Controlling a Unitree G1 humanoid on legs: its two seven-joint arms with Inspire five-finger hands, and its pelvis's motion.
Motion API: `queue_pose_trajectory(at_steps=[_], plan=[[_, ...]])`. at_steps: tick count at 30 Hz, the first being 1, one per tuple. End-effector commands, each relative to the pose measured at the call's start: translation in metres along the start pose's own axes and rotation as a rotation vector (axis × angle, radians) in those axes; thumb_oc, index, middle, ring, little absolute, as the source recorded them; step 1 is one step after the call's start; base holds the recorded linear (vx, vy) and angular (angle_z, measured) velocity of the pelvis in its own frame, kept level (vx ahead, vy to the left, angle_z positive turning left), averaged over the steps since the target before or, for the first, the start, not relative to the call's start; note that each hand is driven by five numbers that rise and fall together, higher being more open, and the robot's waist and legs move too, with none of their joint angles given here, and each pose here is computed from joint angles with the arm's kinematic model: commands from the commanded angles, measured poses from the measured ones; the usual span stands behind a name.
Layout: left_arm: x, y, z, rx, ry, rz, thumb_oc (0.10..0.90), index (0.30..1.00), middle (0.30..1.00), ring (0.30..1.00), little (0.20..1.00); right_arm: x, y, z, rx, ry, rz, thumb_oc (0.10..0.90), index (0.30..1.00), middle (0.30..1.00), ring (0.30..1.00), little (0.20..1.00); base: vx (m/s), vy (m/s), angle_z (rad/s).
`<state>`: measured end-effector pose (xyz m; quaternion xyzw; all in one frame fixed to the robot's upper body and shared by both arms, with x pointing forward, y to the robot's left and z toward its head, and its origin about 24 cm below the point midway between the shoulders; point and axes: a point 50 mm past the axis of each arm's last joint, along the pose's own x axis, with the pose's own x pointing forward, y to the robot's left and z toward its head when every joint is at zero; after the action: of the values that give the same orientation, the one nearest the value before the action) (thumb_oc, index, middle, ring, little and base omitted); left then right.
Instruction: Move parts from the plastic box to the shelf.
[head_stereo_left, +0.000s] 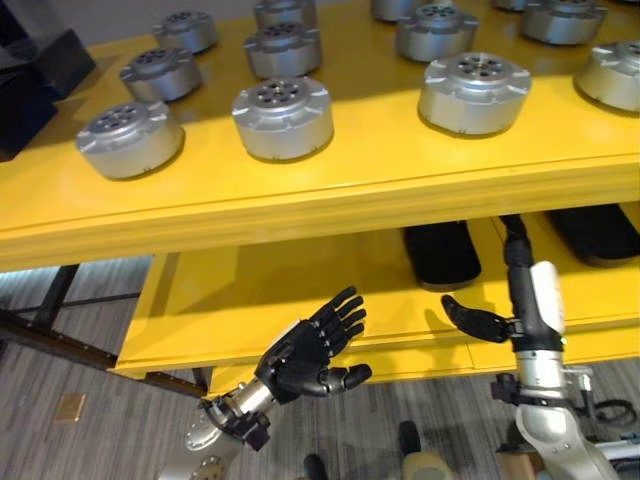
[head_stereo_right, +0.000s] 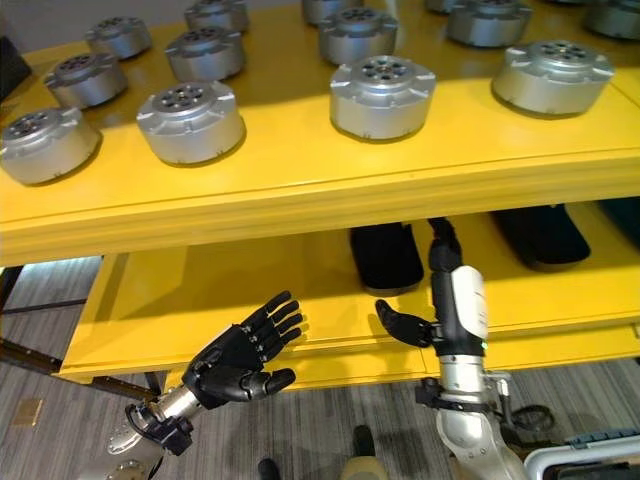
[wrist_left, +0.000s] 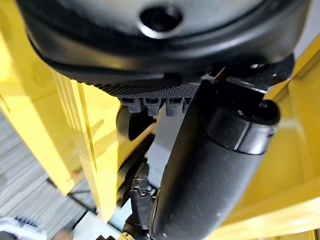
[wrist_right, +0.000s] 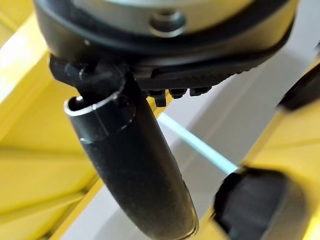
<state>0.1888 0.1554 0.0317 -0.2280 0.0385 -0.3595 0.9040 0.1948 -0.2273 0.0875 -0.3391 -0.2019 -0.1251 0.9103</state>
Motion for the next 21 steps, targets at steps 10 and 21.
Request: queue_pose_trajectory(at_steps=[10,21], plan=[[0.023,-0.014,0.061,0.224,-0.236,-0.213,0.900,1.000,1.000,1.000,1.000,0.038,-0.024,0.048,0.049,-0.343,-0.089,0.900,1.000,1.000,1.000,1.000,-0.05,0.155,-0.60],[0.026,-0.009,0.077,0.280,-0.337,-0.185,0.900,1.000,1.000,1.000,1.000,0.047,-0.013,0.039,0.062,-0.258,-0.146,0.900,1.000,1.000,1.000,1.000,-0.15,-0.211,-0.61]])
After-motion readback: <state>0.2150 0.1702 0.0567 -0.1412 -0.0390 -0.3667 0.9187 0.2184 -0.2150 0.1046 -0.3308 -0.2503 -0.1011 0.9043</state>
